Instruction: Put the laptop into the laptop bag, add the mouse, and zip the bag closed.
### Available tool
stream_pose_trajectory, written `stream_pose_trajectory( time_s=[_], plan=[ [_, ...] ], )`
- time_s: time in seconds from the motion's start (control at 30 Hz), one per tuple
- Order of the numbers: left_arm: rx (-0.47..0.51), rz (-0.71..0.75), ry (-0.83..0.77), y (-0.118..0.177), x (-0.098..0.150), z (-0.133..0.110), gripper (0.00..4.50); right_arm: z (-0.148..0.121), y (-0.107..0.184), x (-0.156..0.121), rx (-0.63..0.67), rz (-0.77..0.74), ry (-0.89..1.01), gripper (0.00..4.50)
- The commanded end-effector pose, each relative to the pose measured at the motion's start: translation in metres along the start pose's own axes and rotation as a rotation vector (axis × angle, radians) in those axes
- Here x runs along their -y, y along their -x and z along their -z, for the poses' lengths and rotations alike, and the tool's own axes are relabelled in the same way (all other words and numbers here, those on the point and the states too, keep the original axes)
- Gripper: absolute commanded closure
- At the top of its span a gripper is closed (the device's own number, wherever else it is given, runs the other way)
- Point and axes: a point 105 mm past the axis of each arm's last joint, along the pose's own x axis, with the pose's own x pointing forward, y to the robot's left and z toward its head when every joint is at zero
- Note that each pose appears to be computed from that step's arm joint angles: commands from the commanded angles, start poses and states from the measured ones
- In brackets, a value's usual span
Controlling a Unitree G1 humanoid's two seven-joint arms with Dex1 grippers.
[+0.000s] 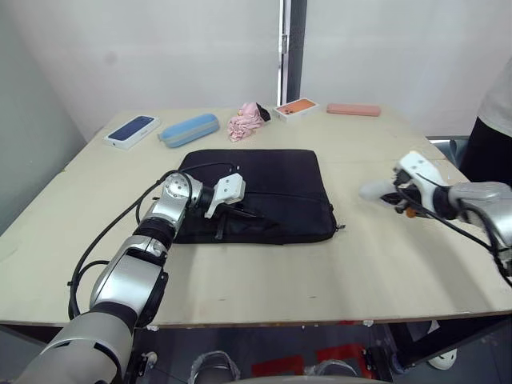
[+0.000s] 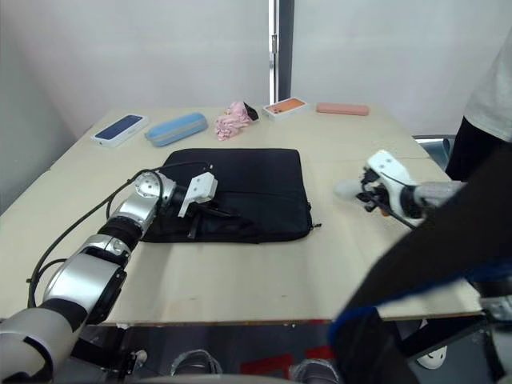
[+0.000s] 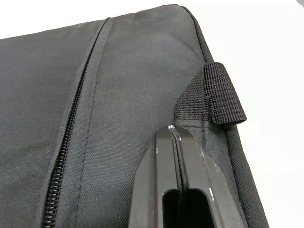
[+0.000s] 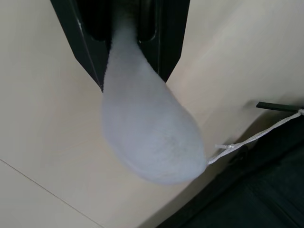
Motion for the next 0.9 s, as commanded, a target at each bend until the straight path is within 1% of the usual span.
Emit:
stream_pose_trajectory(
  time_s=[0.03,0.1,0.2,0.27,0.4,0.47,0.57,0.63,0.7,0.8,0.9],
  plan=[
    [-0.112,0.097,0.136,-0.008,0.031,0.041,4.50,-0.019,-0.011,0.007,0.016,0.050,0.077,4.48],
    [-0.119,0.107,0.137,-0.008,0.035,0.044,4.50,-0.027,-0.022,0.014,0.004,0.100,0.112,4.48],
    [-0.137,0.128,0.138,-0.007,0.041,0.049,4.50,-0.039,-0.034,0.033,-0.016,0.211,0.162,4.48],
    [-0.141,0.133,0.138,-0.007,0.043,0.050,4.50,-0.045,-0.039,0.038,-0.015,0.241,0.175,4.48],
    [-0.152,0.147,0.132,-0.008,0.047,0.053,4.50,-0.061,-0.055,0.027,0.020,0.205,0.177,4.48],
    [-0.146,0.139,0.133,-0.008,0.046,0.052,4.50,-0.062,-0.059,0.024,0.028,0.188,0.167,4.48],
    [-0.121,0.120,0.136,-0.007,0.041,0.048,4.50,-0.059,-0.056,0.023,0.042,0.156,0.116,4.48],
    [-0.095,0.105,0.132,-0.007,0.037,0.041,4.50,-0.053,-0.049,0.021,0.041,0.113,0.080,3.61],
    [-0.038,0.075,0.131,-0.006,0.027,0.028,4.50,-0.049,-0.035,0.019,0.060,0.050,0.025,2.95],
    [0.051,0.054,0.121,-0.004,0.017,0.004,4.50,-0.045,-0.010,0.021,0.087,0.011,-0.045,1.91],
    [0.135,0.059,0.106,0.004,0.013,-0.022,4.50,-0.039,0.022,0.019,0.122,-0.058,-0.140,0.90]
  ],
)
